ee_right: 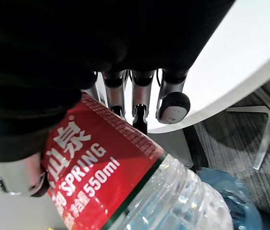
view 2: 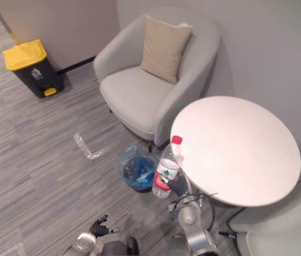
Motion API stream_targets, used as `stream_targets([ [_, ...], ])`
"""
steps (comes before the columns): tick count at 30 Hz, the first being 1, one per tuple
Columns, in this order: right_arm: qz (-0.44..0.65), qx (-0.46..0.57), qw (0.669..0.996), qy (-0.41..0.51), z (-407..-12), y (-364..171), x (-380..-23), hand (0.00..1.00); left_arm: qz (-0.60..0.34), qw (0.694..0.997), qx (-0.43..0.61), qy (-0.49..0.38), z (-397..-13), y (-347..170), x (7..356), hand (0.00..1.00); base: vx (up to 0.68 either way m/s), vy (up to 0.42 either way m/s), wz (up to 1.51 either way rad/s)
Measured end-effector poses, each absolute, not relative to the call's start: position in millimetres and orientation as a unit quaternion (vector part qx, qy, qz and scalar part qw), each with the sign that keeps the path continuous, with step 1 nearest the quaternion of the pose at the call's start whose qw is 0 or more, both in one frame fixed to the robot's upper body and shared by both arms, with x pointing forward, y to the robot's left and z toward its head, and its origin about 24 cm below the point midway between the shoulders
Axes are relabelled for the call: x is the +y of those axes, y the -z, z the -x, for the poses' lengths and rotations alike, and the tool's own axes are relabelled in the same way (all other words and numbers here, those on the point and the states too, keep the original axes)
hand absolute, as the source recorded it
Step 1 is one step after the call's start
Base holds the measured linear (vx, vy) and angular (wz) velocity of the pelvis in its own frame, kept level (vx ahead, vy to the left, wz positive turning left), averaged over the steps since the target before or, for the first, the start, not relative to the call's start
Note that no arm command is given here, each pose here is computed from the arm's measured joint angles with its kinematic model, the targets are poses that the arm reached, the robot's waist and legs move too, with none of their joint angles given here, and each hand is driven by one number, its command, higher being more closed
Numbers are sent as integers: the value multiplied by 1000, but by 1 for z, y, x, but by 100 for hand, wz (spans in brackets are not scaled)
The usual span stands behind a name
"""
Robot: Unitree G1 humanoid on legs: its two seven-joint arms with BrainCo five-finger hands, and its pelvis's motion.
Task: Gather rubbish on tea table into small bin, then transfer packed bag to large trash can.
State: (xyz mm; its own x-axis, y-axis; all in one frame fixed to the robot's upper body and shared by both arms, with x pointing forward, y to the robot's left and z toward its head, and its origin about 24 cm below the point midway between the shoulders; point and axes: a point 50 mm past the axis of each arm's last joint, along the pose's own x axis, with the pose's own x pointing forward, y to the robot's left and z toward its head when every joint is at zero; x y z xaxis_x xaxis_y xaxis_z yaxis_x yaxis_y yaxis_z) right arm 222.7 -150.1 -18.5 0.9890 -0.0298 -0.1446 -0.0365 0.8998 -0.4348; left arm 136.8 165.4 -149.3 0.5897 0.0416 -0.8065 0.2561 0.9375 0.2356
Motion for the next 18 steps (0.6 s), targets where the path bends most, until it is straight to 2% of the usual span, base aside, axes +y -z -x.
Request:
stream_targets([
  [11, 241, 89, 966, 18, -215, 22, -170, 100, -151, 880, 446, 66, -139, 149, 155, 0, 215, -66, 38],
  [18, 230, 82, 969, 25, -221, 19, -166, 100, -158, 886, 432, 66, -146, 145, 157, 0, 87, 172, -19],
])
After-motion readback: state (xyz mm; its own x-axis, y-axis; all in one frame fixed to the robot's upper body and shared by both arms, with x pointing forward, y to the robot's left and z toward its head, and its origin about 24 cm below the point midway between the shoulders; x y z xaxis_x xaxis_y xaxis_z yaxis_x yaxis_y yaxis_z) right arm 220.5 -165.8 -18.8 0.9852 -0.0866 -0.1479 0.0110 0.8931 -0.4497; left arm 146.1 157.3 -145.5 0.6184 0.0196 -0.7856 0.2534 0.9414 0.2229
